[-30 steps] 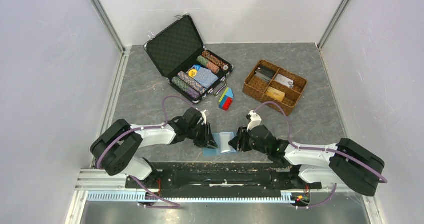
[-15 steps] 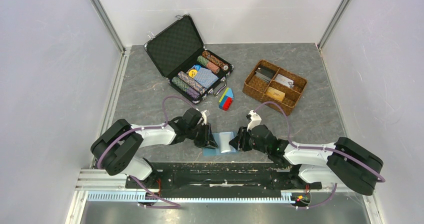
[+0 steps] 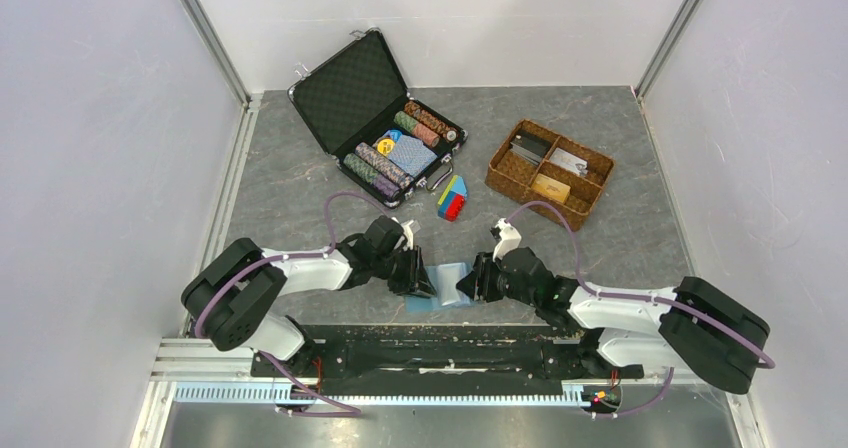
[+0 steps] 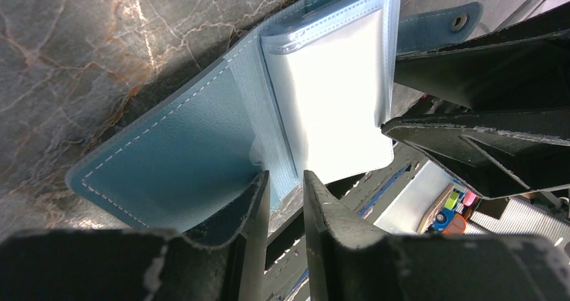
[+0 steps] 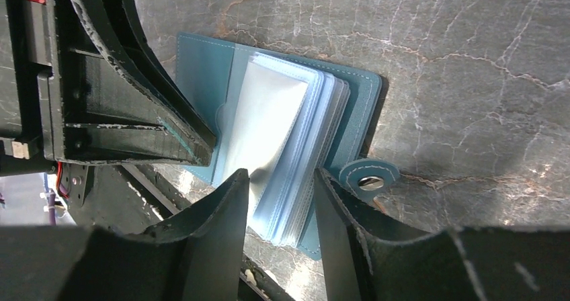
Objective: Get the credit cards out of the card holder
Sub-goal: Open the card holder at the center of the board.
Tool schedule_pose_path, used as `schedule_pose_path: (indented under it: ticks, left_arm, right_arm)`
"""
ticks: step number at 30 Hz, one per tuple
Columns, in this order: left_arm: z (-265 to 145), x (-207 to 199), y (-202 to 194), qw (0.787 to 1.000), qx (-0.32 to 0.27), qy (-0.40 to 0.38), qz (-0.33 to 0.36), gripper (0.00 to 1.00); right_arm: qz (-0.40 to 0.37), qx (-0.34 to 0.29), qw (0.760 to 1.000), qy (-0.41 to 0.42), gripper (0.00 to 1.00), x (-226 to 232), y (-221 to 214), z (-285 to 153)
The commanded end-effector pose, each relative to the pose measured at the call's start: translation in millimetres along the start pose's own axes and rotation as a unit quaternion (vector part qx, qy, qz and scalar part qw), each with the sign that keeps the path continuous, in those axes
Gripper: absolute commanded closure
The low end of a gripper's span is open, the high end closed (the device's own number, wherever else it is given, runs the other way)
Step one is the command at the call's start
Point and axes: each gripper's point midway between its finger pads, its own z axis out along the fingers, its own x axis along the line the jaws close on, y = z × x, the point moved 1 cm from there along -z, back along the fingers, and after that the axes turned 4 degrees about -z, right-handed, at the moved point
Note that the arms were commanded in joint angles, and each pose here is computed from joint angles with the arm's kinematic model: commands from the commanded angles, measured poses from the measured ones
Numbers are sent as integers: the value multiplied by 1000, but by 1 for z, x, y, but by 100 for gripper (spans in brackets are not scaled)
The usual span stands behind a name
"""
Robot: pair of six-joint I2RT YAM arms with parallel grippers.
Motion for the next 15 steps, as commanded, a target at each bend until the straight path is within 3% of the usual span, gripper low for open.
schedule_pose_path:
  ticks: [1, 8, 15]
  left_arm:
    - [-1, -1, -4, 1000, -1, -8, -10, 68]
    - [-5, -5, -4, 1000, -3, -16, -10, 67]
    - [-19, -14, 7, 1000, -22, 2, 9, 65]
  right_arm:
    - [-1, -24, 999, 44, 58, 27, 21, -1]
    - [-13, -34, 999, 13, 50, 17, 26, -5]
    - [-12, -39, 999, 22, 52, 23, 31, -7]
